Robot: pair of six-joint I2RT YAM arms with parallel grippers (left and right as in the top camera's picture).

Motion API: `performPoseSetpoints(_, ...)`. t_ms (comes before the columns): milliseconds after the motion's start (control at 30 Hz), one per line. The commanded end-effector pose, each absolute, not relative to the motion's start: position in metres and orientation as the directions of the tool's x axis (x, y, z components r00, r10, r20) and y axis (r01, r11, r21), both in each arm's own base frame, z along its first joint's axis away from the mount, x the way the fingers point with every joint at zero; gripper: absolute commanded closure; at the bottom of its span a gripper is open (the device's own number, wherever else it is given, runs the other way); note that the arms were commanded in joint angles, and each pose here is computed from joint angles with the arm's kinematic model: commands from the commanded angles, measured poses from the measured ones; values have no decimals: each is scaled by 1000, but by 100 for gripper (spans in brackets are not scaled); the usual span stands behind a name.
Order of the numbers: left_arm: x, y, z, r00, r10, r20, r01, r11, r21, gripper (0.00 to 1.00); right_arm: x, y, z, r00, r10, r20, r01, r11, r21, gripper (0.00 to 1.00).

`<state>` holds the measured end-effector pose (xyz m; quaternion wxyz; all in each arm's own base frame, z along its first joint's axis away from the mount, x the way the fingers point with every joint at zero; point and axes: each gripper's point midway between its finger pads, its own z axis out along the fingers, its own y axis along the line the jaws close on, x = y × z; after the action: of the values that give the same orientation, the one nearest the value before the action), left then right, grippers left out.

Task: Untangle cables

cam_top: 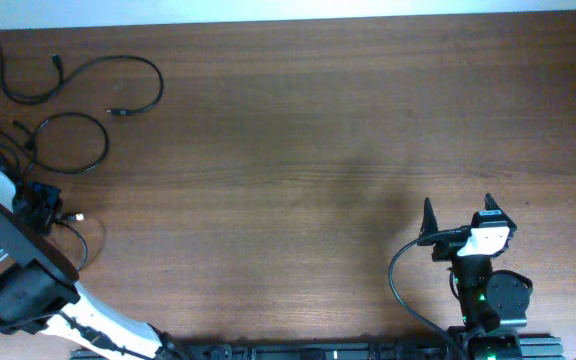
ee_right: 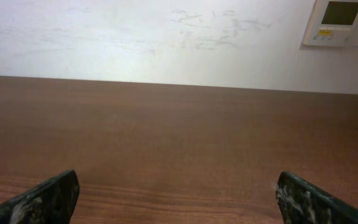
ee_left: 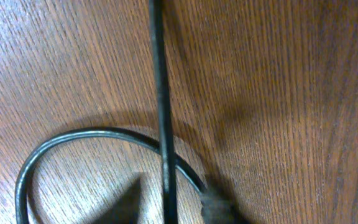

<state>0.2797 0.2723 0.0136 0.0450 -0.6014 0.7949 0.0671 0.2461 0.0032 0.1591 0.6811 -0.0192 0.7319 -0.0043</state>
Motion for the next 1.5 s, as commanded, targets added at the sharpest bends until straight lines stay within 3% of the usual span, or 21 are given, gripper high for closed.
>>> performPoseSetpoints(0, 279, 274, 13, -273, -951, -148, -962, 267, 59, 24, 246, 1, 156, -76, -37, -996, -13, 999, -36, 2)
performPoseSetpoints(167, 289, 282, 38, -277, -947, -162, -961, 273, 47, 24, 246, 1, 156, -76, -37, -996, -13, 999, -36, 2)
performPoseSetpoints(333, 293, 288, 48, -305, -936, -176, -952, 302, 44, 55, 246, 1, 156, -76, -37, -996, -13, 999, -36, 2)
performPoseSetpoints(367, 293, 287, 45, -306, -937, -167, -952, 302, 49, 67, 246, 1, 156, -76, -37, -996, -13, 999, -36, 2)
performPoseSetpoints(500, 285, 280, 22, -313, -944, -103, -948, 305, 87, 62, 246, 1, 156, -76, -37, -996, -13, 999, -36, 2)
performPoseSetpoints(600, 281, 277, 6, -316, -946, -67, -945, 308, 108, 76, 246, 1, 156, -76, -37, -996, -13, 999, -36, 1)
performPoseSetpoints(667, 282, 278, 1, -316, -947, -64, -945, 308, 110, 96, 246, 1, 156, -76, -37, -996, -13, 999, -36, 2)
performPoseSetpoints(700, 283, 279, 1, -316, -946, -69, -945, 308, 107, 100, 246, 1, 156, -76, -37, -996, -13, 999, -36, 2)
performPoseSetpoints(800, 287, 282, 8, -315, -946, -81, -947, 307, 100, 98, 246, 1, 156, -76, -37, -996, -13, 999, -36, 2)
performPoseSetpoints(867, 290, 285, 17, -315, -946, -82, -947, 307, 99, 52, 246, 1, 156, -76, -37, -996, -14, 999, -36, 2)
performPoseSetpoints(967, 298, 291, 43, -314, -945, -94, -948, 307, 87, 41, 246, 1, 156, -76, -37, -996, -13, 999, -36, 2)
performPoseSetpoints(1167, 324, 282, 90, -367, -929, -58, -928, 369, -42, 42, 246, 1, 156, -76, -37, -996, -13, 999, -36, 2)
performPoseSetpoints(1300, 313, 281, 78, -364, -930, -43, -931, 364, 8, 45, 246, 1, 156, -76, -37, -996, -13, 999, -36, 2)
performPoseSetpoints(1333, 311, 280, 72, -364, -931, -35, -931, 364, 16, 52, 246, 1, 156, -76, -37, -996, -13, 999, -36, 2)
performPoseSetpoints(1400, 305, 275, 56, -364, -931, -14, -931, 364, 26, 85, 246, 1, 156, -76, -37, -996, -13, 999, -36, 2)
performPoseSetpoints(1467, 301, 271, 43, -364, -931, -3, -931, 364, 31, 88, 246, 1, 156, -76, -37, -996, -13, 999, -36, 2)
